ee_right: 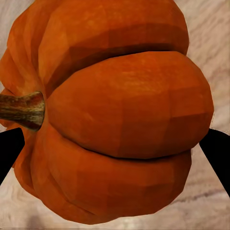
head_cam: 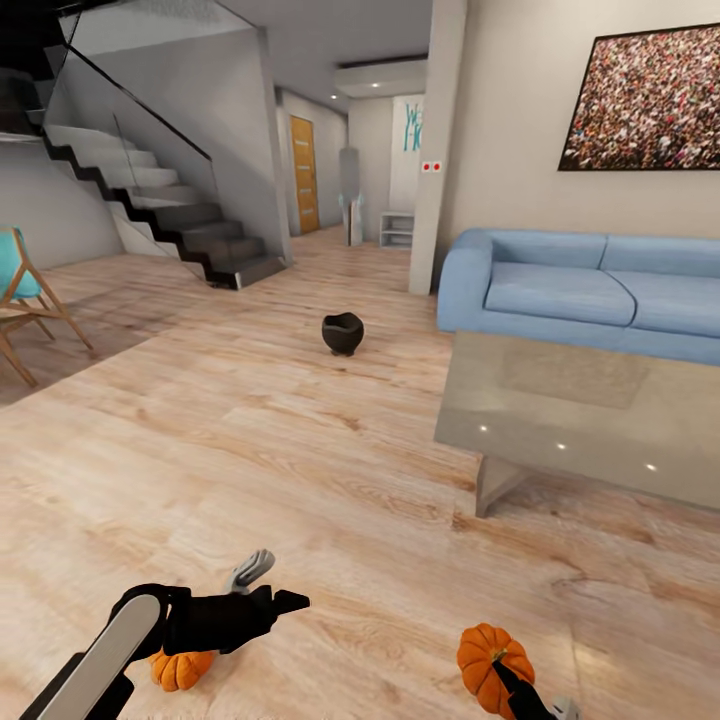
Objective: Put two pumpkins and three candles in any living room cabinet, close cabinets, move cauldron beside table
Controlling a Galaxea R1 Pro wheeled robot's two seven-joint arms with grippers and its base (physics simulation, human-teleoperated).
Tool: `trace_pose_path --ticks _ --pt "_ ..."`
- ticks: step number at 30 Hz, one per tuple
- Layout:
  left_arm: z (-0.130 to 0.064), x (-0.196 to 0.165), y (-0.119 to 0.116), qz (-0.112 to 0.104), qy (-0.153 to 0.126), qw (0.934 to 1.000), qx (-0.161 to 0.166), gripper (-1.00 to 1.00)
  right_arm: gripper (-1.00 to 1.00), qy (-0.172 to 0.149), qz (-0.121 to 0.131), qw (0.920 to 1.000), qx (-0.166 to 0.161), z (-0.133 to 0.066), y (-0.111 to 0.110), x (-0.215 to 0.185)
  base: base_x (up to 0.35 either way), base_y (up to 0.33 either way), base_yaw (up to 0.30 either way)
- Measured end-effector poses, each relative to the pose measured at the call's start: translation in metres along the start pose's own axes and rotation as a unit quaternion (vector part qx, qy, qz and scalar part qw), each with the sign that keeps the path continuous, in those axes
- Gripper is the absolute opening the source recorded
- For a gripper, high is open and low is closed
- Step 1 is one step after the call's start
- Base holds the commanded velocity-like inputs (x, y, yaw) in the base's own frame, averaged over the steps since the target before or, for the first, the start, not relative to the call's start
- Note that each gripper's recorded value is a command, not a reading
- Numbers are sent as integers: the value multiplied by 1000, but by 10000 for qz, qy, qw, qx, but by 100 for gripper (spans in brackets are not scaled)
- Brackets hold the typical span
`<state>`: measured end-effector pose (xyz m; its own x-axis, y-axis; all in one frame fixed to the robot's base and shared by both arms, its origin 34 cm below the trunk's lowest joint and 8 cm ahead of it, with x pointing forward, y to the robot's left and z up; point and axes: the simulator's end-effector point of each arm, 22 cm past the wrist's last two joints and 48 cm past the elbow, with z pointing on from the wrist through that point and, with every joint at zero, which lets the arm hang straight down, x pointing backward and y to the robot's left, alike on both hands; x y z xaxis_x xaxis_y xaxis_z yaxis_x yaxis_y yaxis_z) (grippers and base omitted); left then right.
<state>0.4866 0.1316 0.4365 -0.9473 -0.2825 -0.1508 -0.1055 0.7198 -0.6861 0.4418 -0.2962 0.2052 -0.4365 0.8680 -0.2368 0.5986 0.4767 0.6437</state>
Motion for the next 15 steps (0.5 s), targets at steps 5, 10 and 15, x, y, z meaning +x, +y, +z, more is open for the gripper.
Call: trace_pose_path --ticks 5,10,15 --pt "0 0 3 -14 6 10000 -20 100 -100 123 -51 9999 27 0 -2 5 0 0 233" --pt "1 0 5 -27 14 10000 -43 100 -100 568 -233 9981 -106 19 44 20 0 0 239" --pt "0 -2 8 -30 5 10000 -76 100 -100 739 -531 9958 80 35 116 18 0 0 95"
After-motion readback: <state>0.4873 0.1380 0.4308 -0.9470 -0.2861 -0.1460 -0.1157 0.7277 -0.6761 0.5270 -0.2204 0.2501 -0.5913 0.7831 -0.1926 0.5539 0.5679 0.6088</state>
